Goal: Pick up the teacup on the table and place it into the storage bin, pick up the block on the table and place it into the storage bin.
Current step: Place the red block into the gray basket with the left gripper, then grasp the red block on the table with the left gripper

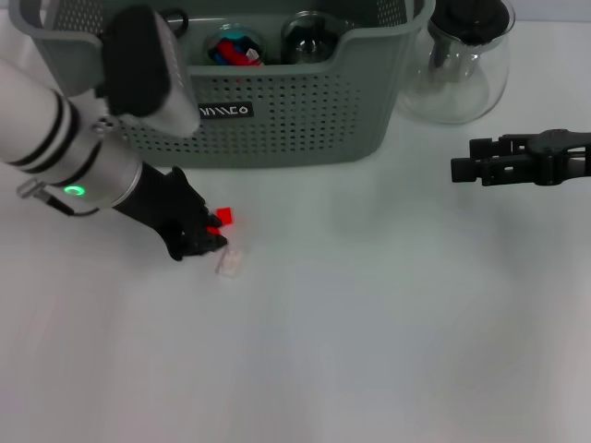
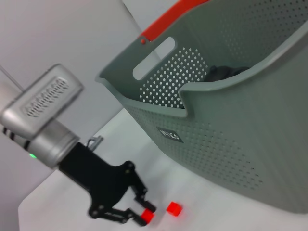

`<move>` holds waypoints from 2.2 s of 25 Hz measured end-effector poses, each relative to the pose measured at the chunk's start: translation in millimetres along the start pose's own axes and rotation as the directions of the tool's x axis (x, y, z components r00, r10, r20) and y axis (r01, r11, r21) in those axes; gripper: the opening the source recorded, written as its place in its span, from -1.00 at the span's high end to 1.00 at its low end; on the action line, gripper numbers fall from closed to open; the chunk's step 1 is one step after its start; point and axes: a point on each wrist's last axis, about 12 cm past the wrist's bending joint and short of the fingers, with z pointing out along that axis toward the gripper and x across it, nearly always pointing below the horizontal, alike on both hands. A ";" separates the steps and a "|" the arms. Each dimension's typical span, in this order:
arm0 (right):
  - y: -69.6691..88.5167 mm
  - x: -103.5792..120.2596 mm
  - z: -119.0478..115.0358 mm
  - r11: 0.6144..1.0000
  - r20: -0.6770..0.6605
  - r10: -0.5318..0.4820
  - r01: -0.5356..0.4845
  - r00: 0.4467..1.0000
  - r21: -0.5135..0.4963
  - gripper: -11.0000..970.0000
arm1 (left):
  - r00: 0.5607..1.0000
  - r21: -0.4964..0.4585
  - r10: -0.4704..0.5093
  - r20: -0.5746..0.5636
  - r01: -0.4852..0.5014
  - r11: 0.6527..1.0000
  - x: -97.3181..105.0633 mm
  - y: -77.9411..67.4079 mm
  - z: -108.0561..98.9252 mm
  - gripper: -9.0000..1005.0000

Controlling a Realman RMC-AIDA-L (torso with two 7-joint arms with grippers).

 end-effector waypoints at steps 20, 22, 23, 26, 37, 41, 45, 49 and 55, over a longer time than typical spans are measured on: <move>0.5 -2.7 1.2 1.000 -0.006 -0.025 0.025 1.000 -0.003 -0.94 | 0.677 0.008 -0.429 0.598 0.530 0.848 -59.1 94.4 -109.6 0.60; 0.2 -3.6 0.5 1.000 -0.007 -0.031 0.031 0.999 -0.001 -0.94 | 0.677 -0.001 -0.453 0.580 0.556 0.831 -59.6 104.2 -102.5 0.60; 0.0 -3.9 0.1 0.999 -0.008 -0.034 0.034 0.999 0.000 -0.94 | 0.675 -0.019 -0.474 0.565 0.585 0.811 -57.7 113.0 -94.9 0.60; -0.6 -5.0 -1.0 0.999 -0.008 -0.039 0.039 0.999 0.004 -0.94 | 0.687 -0.054 -0.493 0.534 0.610 0.791 -55.8 119.1 -81.9 0.60; -0.9 -6.3 -2.5 0.999 -0.010 -0.042 0.042 0.999 0.005 -0.94 | 0.736 -0.082 -0.471 0.485 0.575 0.814 -63.7 110.5 -66.7 0.60; -0.4 -6.1 -2.5 0.999 -0.011 -0.042 0.042 0.999 0.001 -0.94 | 0.737 -0.085 -0.469 0.486 0.574 0.814 -63.9 110.5 -67.0 0.15; -0.4 -5.3 -2.8 0.999 -0.011 -0.040 0.040 0.999 0.001 -0.94 | 0.743 -0.078 -0.454 0.492 0.556 0.827 -65.3 108.2 -72.8 -0.02; -0.3 -3.7 -3.2 0.999 -0.011 -0.038 0.038 0.999 0.001 -0.94 | 0.731 0.005 -0.392 0.559 0.469 0.883 -70.9 90.6 -94.3 -0.20; -0.3 -0.8 -3.7 0.999 -0.011 -0.039 0.039 0.999 -0.001 -0.94 | 0.733 0.151 -0.190 0.653 0.120 0.981 -65.8 39.7 -129.4 -0.39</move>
